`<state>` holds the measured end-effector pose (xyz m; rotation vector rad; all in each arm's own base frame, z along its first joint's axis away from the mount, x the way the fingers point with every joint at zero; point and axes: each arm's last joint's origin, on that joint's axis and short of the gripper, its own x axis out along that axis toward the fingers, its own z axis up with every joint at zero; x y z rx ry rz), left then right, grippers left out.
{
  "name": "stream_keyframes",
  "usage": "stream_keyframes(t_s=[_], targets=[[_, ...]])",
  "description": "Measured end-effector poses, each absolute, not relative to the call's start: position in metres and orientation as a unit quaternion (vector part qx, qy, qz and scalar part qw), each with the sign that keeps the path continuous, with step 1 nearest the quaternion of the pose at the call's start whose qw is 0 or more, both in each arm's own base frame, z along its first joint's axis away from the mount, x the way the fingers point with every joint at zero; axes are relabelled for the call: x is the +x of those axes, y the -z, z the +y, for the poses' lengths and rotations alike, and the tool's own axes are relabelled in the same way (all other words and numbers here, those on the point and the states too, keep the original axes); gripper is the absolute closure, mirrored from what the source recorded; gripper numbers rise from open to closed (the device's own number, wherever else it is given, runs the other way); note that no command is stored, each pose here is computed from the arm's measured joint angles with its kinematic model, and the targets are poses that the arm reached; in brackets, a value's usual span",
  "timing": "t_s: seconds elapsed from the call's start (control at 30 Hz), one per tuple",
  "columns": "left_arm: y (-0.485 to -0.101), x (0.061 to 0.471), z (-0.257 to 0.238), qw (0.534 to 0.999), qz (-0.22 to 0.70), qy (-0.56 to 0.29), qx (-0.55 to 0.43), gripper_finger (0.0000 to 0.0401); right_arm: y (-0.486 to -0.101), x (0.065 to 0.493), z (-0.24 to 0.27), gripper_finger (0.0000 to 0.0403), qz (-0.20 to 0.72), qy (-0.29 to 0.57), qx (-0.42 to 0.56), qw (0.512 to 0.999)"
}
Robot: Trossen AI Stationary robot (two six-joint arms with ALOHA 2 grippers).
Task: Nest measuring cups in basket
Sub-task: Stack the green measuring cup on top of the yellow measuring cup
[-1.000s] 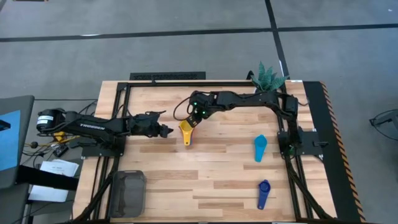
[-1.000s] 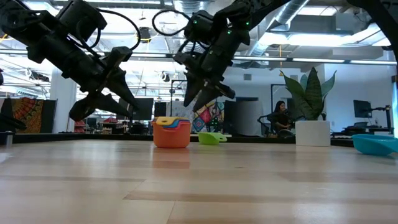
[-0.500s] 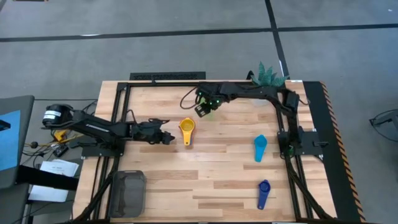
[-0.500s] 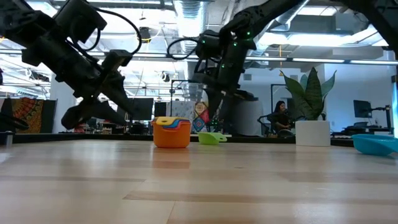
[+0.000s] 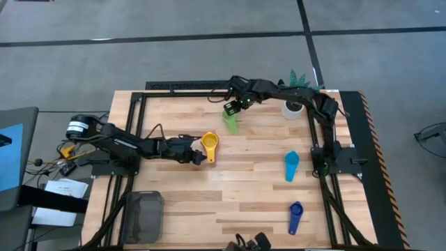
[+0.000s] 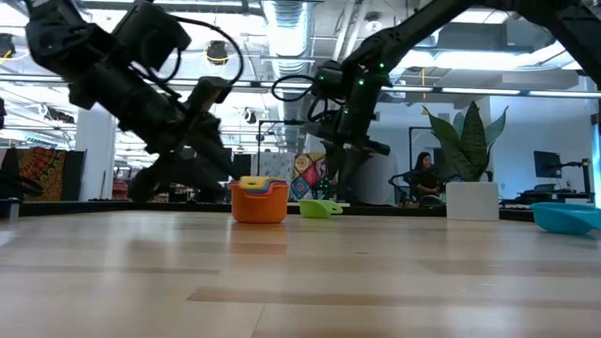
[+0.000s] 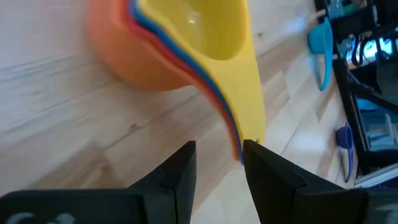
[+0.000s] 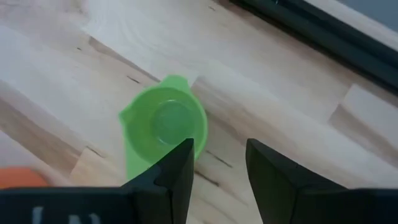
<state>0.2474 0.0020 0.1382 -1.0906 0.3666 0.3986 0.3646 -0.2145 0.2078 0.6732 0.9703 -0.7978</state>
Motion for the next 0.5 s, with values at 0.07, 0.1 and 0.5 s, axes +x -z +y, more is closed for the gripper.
stream_keyframes(t_s=[0.07,0.1,0.5], targets=[[-0.139,0.254,0.002,0.822,0.172,-0.186,-0.51,0.0283,-0.207,0.363,-0.217,0.0241,0.447,0.36,0.302,0.761],[-0.14,0.257,0.002,0.822,0.171,-0.185,-0.51,0.0283,-0.207,0.364,-0.218,0.0243,0.446,0.356,0.299,0.765],[-0.157,0.262,0.005,0.834,0.143,-0.178,-0.503,0.0282,-0.194,0.376,-0.22,0.0259,0.435,0.336,0.275,0.789]])
